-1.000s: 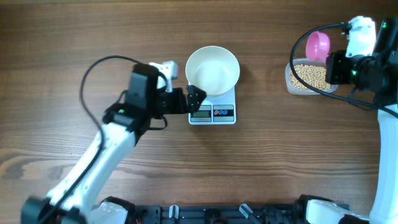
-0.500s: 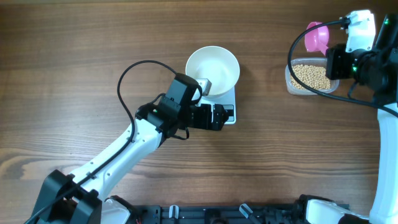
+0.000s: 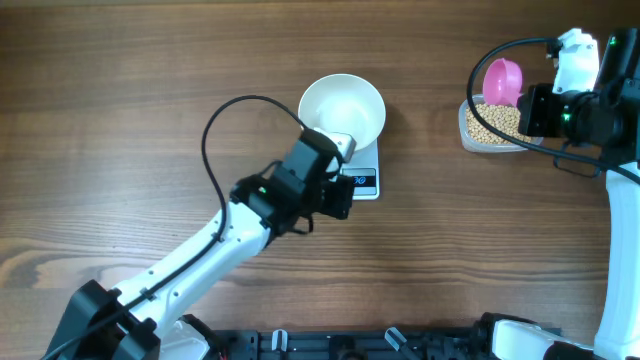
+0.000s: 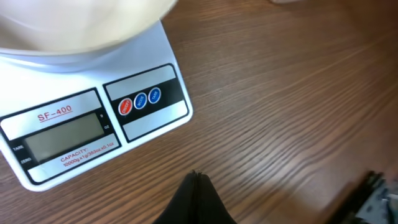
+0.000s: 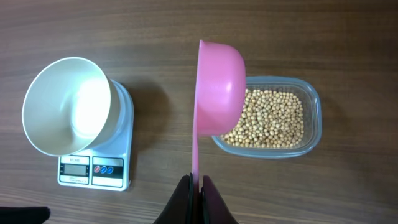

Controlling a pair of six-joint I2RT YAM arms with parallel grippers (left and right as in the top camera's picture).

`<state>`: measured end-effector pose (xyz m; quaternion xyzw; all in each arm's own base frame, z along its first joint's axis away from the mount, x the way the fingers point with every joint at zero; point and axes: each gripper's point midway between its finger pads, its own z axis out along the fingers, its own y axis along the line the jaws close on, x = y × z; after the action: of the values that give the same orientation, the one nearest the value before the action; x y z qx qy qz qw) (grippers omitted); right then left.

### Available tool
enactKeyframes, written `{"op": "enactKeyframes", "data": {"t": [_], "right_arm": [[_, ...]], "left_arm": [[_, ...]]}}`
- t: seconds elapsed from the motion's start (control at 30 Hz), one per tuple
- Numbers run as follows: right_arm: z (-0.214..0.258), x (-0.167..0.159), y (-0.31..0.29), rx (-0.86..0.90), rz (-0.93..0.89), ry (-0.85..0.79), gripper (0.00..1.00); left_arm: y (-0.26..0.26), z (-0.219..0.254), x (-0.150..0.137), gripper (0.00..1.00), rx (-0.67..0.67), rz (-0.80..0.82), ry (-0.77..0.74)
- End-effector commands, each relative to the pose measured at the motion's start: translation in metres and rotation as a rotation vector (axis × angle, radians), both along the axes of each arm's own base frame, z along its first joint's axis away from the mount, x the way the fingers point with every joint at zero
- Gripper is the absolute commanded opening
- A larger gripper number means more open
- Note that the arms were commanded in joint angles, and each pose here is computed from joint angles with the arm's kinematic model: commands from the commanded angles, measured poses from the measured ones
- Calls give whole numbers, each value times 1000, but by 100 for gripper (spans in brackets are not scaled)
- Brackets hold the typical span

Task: Scoop item into bowl and weigh 150g on scale

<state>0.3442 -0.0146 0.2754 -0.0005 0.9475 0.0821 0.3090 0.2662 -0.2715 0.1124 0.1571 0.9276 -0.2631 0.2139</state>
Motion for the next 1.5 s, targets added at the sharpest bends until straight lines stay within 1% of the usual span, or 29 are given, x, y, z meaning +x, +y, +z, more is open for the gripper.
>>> {"op": "enactKeyframes", "data": {"t": [0.0,0.1,0.2,0.37,0.53,0.7,0.93,1.47], "right_arm": [[-6,-1,2,25,-6,22,4],[-6,-1,-1,11,-15,23,4],[-8,-1,-8,-21,-38,31,4],[-8,-1,-9,-27,-41,30,4],[-8,-1,-9,-27,-41,29,4],[-5,3,-11,-35,-44,9,4],[-4,6,-12,-43,-46,-2,4],[-5,4,-16,-61,-58,8,4]], "left_arm": [[9,-12,19,4,121,60,-87],[7,-31,26,4,151,67,-75],[0,-42,35,4,143,66,-87],[-11,-51,47,4,127,51,-125],[1,-63,57,4,200,104,-152],[-6,-63,67,4,170,112,-188],[-12,-72,62,4,155,86,-157],[-7,-93,51,4,195,65,-89]]}}
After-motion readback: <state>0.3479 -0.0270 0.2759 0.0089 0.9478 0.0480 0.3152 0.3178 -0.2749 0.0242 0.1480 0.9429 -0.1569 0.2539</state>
